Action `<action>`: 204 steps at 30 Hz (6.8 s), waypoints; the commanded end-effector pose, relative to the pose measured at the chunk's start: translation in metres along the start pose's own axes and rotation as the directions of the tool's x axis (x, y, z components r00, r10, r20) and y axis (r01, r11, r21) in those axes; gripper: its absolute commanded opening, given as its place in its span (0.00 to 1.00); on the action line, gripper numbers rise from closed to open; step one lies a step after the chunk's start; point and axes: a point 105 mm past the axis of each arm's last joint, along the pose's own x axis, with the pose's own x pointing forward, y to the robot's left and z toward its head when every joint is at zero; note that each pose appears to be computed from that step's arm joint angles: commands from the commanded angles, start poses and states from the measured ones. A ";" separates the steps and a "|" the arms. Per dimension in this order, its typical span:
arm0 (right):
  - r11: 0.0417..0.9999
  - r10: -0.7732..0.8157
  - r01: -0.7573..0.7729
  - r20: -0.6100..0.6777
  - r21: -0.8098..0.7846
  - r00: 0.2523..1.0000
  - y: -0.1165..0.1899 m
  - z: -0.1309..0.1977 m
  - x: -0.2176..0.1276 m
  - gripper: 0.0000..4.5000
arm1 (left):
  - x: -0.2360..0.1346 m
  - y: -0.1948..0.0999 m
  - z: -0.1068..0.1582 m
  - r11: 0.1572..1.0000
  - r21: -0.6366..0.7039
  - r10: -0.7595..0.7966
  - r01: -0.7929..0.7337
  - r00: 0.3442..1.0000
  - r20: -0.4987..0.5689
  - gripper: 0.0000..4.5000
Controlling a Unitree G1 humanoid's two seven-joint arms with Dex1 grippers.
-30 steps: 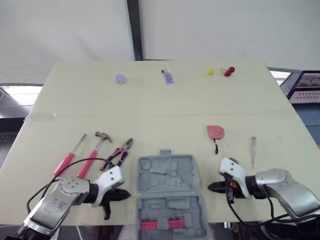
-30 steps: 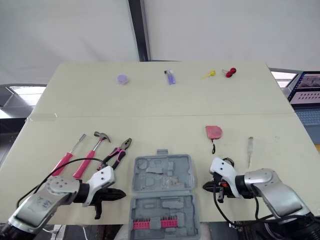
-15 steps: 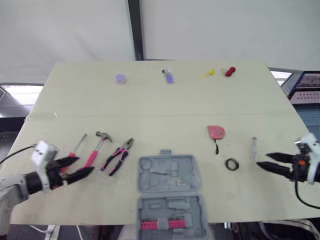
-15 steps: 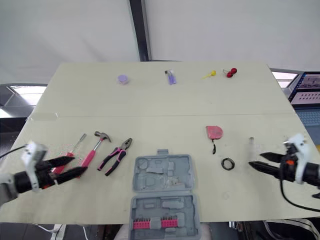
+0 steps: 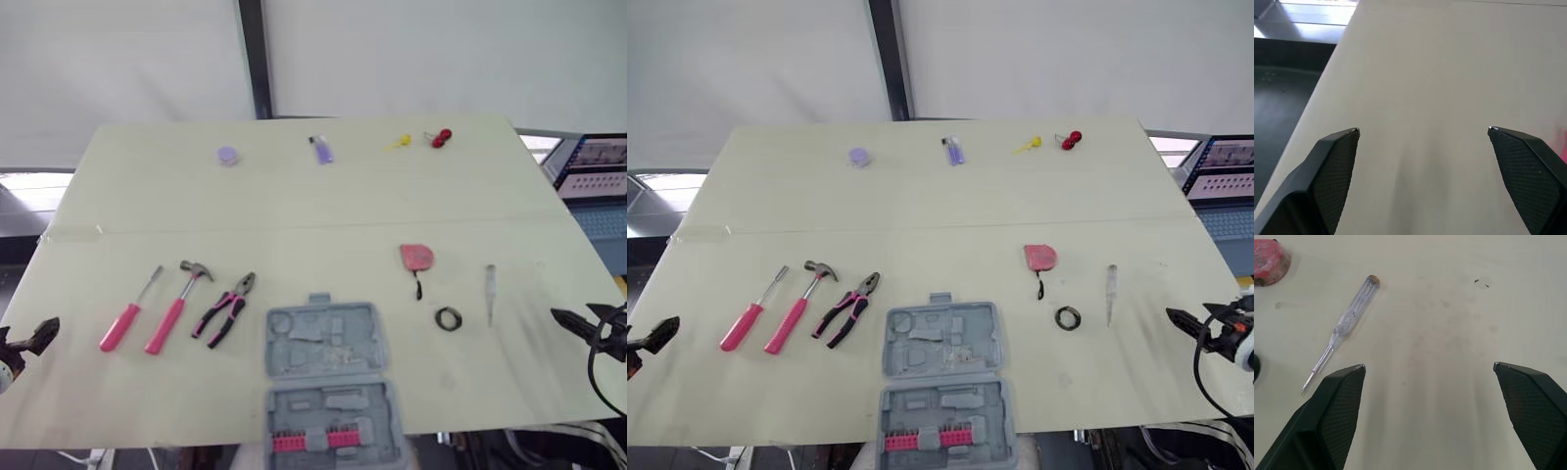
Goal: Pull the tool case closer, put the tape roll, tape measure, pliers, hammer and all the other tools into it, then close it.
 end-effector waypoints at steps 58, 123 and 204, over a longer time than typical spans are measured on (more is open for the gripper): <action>0.812 0.380 -0.472 -0.303 -0.343 0.874 0.159 -0.013 0.044 0.39 | -0.101 -0.434 0.020 -0.350 0.636 -0.936 0.688 -0.224 -0.272 1.00; 0.398 0.864 -0.834 -0.151 -0.381 0.481 0.370 0.049 0.067 0.01 | -0.092 -0.283 0.009 0.367 0.469 -0.925 0.803 0.366 0.097 1.00; 0.260 0.824 -0.872 -0.375 -0.414 0.424 0.436 -0.002 0.099 0.16 | -0.114 -0.264 -0.031 0.553 0.358 -0.829 0.753 0.539 0.148 1.00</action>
